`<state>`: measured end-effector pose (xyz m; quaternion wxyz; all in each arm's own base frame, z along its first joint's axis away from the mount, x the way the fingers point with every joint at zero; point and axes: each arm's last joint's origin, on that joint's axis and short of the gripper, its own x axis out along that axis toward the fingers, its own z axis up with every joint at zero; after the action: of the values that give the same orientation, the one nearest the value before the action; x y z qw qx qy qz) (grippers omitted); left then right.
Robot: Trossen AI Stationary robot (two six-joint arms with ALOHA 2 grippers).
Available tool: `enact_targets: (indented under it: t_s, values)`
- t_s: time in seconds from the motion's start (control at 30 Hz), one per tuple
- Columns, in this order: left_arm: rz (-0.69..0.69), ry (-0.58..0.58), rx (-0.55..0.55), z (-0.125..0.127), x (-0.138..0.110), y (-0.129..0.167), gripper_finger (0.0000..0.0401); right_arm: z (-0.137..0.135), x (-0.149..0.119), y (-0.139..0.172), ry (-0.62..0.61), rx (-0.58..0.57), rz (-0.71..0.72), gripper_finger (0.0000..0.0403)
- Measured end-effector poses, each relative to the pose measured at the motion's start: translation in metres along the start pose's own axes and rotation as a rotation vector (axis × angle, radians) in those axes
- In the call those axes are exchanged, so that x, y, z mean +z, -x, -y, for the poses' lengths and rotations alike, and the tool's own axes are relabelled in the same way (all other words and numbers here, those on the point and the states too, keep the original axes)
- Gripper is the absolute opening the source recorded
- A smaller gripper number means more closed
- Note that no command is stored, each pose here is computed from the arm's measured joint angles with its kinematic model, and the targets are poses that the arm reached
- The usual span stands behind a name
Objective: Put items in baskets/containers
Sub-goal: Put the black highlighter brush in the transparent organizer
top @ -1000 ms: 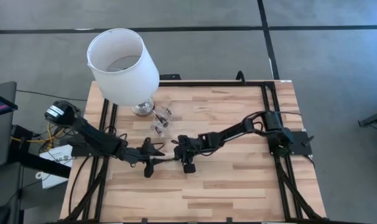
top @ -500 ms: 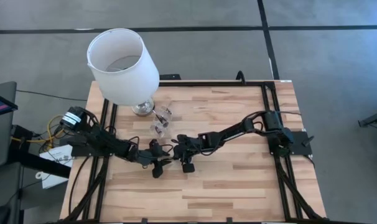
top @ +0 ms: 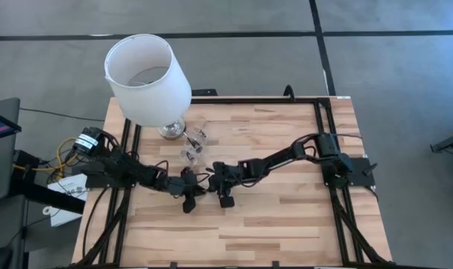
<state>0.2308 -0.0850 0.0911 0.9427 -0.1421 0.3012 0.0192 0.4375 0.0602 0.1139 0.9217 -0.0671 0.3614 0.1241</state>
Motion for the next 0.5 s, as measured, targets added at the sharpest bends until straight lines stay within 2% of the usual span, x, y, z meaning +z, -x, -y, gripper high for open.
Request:
enact_targets:
  t_s: [0.1,0.27,0.4,0.5]
  values:
    - [0.0,0.007,0.008,-0.003,0.001,-0.001,0.004,0.0,0.0,0.0,0.0,0.0,-0.004,0.0041]
    - [0.008,0.011,0.008,-0.004,0.003,-0.001,0.0041,0.001,0.005,0.009,-0.054,-0.047,-0.026,0.0081]
    - [0.012,0.004,0.005,-0.003,0.004,0.0,0.004,-0.002,0.025,0.034,-0.041,-0.052,-0.058,0.0112]
    - [0.047,-0.029,-0.001,-0.001,0.01,0.004,0.004,-0.01,0.048,0.069,-0.007,-0.047,-0.091,0.0129]
